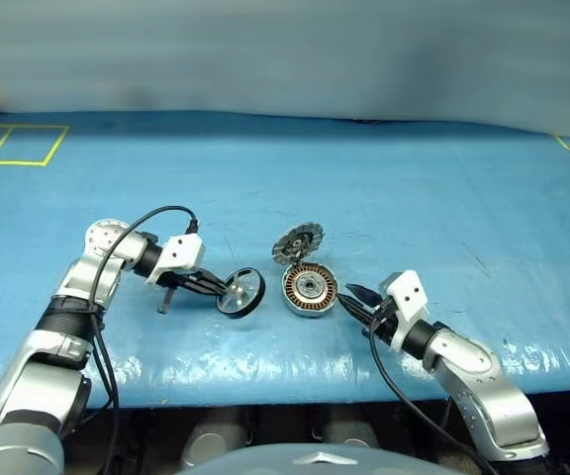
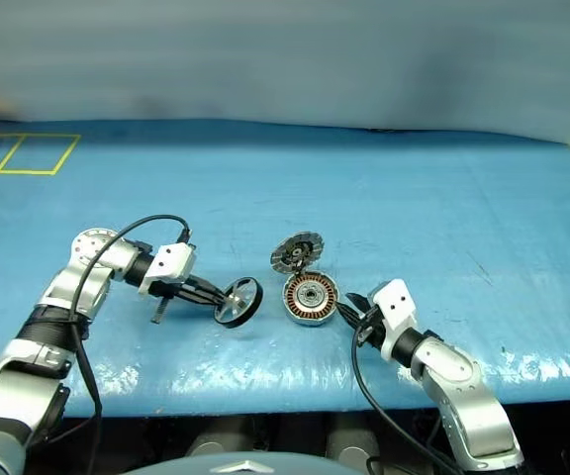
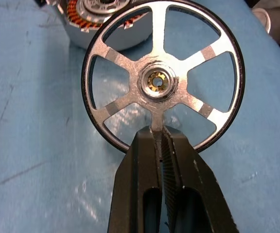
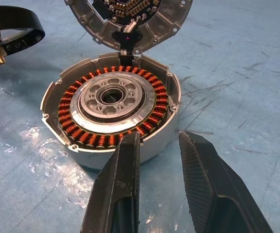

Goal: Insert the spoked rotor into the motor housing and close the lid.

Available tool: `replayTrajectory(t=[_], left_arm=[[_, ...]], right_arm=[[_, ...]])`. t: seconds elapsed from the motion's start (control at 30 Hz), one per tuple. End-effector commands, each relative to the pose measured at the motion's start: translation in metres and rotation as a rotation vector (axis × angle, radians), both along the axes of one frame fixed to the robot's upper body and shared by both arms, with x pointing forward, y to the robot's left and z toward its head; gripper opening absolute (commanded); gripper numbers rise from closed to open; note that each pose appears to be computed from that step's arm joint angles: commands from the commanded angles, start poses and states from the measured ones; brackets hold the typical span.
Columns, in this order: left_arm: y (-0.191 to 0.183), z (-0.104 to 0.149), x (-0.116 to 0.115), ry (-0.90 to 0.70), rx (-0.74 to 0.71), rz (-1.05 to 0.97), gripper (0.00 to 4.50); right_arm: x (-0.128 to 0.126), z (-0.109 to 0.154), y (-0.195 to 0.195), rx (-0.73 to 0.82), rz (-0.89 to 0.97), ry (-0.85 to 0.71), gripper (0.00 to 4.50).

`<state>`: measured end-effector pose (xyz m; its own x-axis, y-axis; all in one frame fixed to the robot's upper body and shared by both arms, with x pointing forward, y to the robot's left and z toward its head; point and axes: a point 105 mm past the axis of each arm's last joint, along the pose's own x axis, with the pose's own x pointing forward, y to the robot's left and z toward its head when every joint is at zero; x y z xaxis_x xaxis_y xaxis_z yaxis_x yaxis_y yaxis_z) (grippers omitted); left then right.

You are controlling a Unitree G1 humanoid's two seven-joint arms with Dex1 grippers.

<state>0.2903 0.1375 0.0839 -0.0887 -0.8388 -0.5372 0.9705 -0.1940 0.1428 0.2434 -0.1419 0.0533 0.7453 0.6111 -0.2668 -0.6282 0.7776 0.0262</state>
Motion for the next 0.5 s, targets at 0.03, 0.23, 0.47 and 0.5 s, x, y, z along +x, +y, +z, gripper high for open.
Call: replayTrajectory(t=[0.03, 0.23, 0.47, 0.5], left_arm=[[-0.014, 0.005, -0.002, -0.020, -0.044, -0.030, 0.01], [-0.035, 0.008, 0.003, -0.054, -0.105, -0.037, 0.01], [-0.050, 0.017, 0.008, -0.064, -0.149, -0.042, 0.01], [-0.052, 0.018, 0.008, -0.065, -0.153, -0.041, 0.01]], right_arm=[[-0.001, 0.004, 0.000, 0.012, 0.001, -0.023, 1.31], [-0.002, 0.003, -0.001, 0.009, -0.008, -0.022, 1.31], [-0.002, 0.001, -0.001, 0.001, -0.012, -0.021, 1.31], [-0.001, 0.001, -0.001, 0.001, -0.013, -0.021, 1.31]])
